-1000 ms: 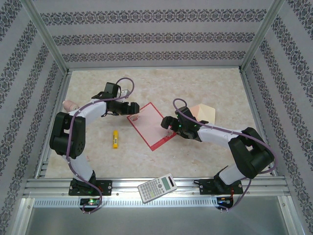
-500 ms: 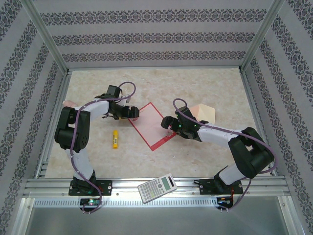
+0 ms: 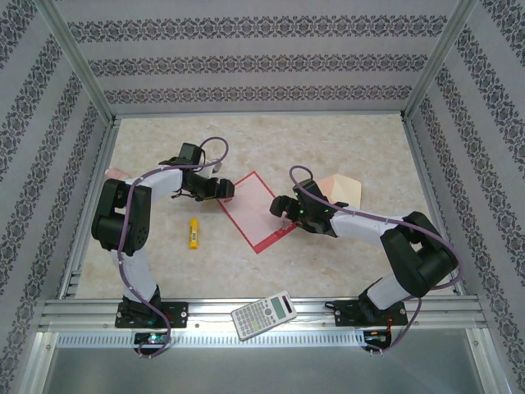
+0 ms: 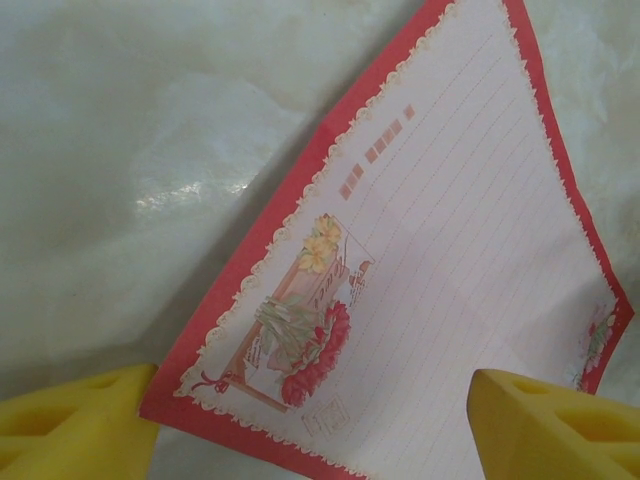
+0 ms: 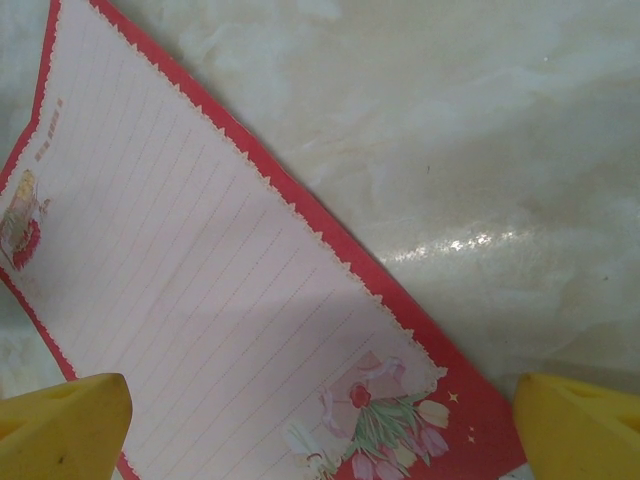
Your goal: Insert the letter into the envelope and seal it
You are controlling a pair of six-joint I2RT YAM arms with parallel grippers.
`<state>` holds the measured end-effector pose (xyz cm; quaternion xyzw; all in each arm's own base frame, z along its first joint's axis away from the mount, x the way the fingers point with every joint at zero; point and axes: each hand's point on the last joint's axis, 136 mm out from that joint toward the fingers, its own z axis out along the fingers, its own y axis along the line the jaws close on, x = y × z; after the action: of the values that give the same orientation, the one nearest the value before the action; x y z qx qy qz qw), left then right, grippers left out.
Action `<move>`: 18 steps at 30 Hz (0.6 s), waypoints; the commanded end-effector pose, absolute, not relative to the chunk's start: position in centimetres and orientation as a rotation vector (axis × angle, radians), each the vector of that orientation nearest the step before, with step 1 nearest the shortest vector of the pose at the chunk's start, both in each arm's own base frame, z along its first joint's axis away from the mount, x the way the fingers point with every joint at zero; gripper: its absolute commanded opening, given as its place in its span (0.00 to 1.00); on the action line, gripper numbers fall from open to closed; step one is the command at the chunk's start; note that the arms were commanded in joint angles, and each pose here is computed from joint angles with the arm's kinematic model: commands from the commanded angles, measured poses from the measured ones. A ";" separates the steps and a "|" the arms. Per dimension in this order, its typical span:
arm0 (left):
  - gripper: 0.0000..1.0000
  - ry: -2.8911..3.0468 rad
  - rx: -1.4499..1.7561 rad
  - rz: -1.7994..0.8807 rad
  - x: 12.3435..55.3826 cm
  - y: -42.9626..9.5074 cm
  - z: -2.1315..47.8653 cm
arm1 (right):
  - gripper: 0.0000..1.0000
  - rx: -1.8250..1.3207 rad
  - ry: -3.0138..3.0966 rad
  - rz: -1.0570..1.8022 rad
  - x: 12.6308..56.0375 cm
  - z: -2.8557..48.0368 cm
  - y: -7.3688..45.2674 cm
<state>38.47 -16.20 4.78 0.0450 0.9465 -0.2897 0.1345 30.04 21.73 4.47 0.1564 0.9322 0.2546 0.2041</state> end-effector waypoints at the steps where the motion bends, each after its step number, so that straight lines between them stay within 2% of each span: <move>1: 0.76 2.734 0.152 -0.890 38.1 -16.6 5.2 | 0.98 0.445 2.598 0.720 30.0 4.5 22.2; 7: 0.58 2.705 0.150 -0.919 38.3 -16.9 5.8 | 0.98 0.447 2.600 0.714 29.9 4.3 22.1; 18: 0.47 2.690 0.138 -0.959 38.3 -17.2 5.4 | 0.98 0.450 2.600 0.712 29.9 4.3 22.1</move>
<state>38.29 -17.00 5.04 0.0456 0.9376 -0.3177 0.1338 30.04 21.73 4.47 0.1568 0.9322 0.2547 0.2040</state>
